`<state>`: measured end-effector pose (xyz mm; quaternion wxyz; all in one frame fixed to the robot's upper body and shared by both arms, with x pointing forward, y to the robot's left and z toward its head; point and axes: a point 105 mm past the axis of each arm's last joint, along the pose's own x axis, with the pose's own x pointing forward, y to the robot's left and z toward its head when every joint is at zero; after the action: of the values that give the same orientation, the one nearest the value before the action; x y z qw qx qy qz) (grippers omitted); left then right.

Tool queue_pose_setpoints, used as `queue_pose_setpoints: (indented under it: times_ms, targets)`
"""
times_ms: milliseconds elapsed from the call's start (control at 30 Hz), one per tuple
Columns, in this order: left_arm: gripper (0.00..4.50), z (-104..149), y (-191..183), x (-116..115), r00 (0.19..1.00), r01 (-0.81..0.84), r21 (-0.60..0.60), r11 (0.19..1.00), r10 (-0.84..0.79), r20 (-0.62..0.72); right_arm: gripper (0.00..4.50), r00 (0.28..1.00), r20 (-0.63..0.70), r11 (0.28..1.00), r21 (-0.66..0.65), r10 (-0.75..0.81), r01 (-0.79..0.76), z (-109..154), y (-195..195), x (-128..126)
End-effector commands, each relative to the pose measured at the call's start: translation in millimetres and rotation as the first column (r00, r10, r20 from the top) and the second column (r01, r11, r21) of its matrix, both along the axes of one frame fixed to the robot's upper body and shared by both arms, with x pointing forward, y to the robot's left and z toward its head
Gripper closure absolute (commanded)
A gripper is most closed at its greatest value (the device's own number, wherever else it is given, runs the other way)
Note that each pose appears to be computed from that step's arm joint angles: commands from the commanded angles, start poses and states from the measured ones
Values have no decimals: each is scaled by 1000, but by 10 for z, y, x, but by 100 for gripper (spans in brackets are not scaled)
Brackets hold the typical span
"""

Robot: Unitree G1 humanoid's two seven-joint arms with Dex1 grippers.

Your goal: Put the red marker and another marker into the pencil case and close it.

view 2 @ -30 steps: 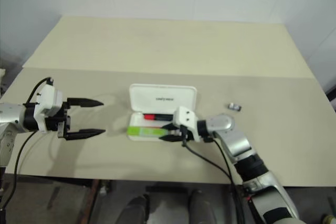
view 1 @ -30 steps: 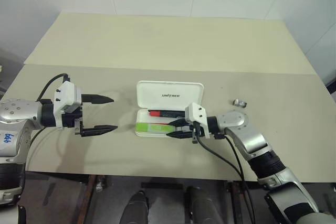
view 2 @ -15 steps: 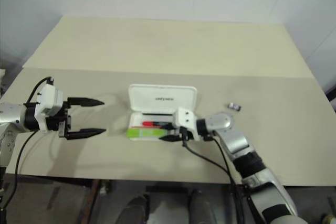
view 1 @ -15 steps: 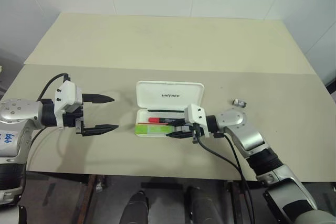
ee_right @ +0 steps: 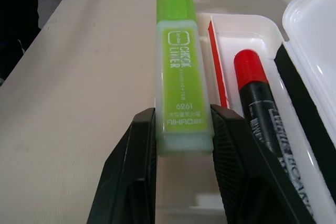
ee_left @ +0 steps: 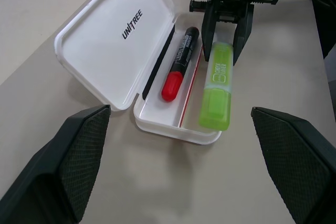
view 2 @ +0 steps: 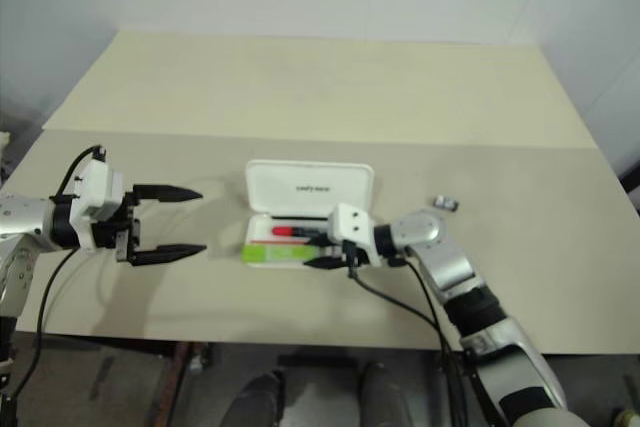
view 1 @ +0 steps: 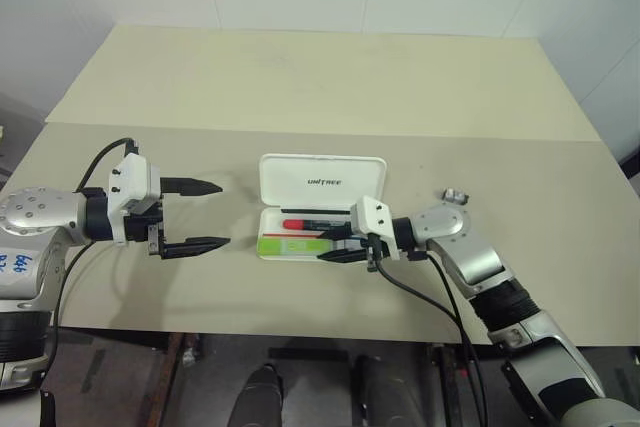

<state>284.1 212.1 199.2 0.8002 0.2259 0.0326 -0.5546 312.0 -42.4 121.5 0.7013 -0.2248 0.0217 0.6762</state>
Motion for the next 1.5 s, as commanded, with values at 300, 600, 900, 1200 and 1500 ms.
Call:
queue_pose_setpoints:
  times_ms: [300, 600, 900, 1200, 1500]
  targets:
    - [0, 98, -61, 1, 999, 25, -12, 1000, -24, 37, 342, 999, 35, 999, 32, -19, 18, 231, -46, 44]
    - [0, 80, -81, -5, 999, 26, -17, 1000, -25, 34, 342, 999, 31, 999, 31, -36, 35, 206, -37, 67]
    - [0, 62, -76, -12, 999, 25, -10, 1000, -24, 32, 342, 998, -19, 995, 88, -53, 54, 306, 5, 53]
    - [0, 41, -83, -18, 999, 30, -4, 1000, -30, 29, 342, 997, -55, 992, 109, -53, 59, 337, 9, 8]
    - [0, 32, -90, -16, 999, 31, -6, 999, -31, 29, 342, 997, -58, 993, 105, -53, 59, 331, 20, 7]
